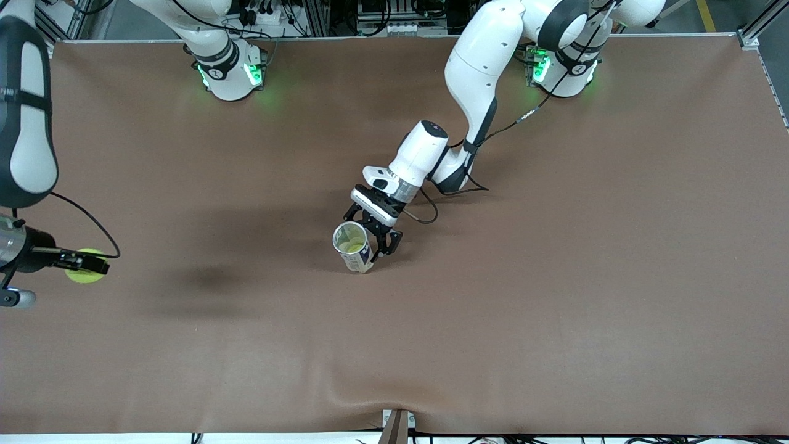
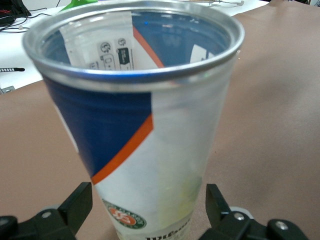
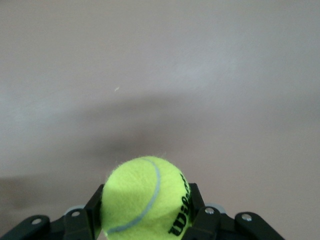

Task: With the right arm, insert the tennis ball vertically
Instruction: 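Carry the second ball with the right gripper above the tube opening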

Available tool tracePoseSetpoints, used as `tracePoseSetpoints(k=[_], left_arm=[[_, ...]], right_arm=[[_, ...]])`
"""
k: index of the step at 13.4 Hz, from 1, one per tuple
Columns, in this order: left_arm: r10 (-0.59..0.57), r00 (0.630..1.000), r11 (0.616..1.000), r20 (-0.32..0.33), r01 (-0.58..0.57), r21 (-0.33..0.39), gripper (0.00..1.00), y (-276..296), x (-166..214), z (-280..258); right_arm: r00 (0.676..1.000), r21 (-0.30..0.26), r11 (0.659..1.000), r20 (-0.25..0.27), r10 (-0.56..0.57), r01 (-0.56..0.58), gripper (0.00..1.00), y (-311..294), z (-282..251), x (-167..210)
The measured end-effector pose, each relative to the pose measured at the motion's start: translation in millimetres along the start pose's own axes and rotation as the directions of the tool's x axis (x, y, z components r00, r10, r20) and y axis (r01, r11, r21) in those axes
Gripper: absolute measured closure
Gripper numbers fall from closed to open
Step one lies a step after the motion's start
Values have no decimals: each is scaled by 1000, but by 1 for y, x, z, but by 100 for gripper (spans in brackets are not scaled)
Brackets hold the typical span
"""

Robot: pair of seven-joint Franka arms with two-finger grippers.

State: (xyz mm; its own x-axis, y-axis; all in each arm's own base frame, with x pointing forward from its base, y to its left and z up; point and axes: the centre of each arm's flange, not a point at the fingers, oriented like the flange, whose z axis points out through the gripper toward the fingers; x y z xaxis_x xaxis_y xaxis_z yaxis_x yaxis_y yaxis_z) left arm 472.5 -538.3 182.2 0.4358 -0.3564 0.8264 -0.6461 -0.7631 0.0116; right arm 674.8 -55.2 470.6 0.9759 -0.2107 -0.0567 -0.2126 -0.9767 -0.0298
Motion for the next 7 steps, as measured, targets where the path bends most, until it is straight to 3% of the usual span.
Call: tracePoseSetpoints(k=[3, 7], left_arm=[[0, 1000, 1000, 1, 0, 1, 0, 0, 0, 0], [0, 1000, 1000, 0, 0, 1, 0, -1, 1, -1]], right_arm=[[994, -24, 996, 56, 93, -92, 33, -92, -23, -27], [977, -57, 978, 56, 204, -201, 33, -214, -18, -76]])
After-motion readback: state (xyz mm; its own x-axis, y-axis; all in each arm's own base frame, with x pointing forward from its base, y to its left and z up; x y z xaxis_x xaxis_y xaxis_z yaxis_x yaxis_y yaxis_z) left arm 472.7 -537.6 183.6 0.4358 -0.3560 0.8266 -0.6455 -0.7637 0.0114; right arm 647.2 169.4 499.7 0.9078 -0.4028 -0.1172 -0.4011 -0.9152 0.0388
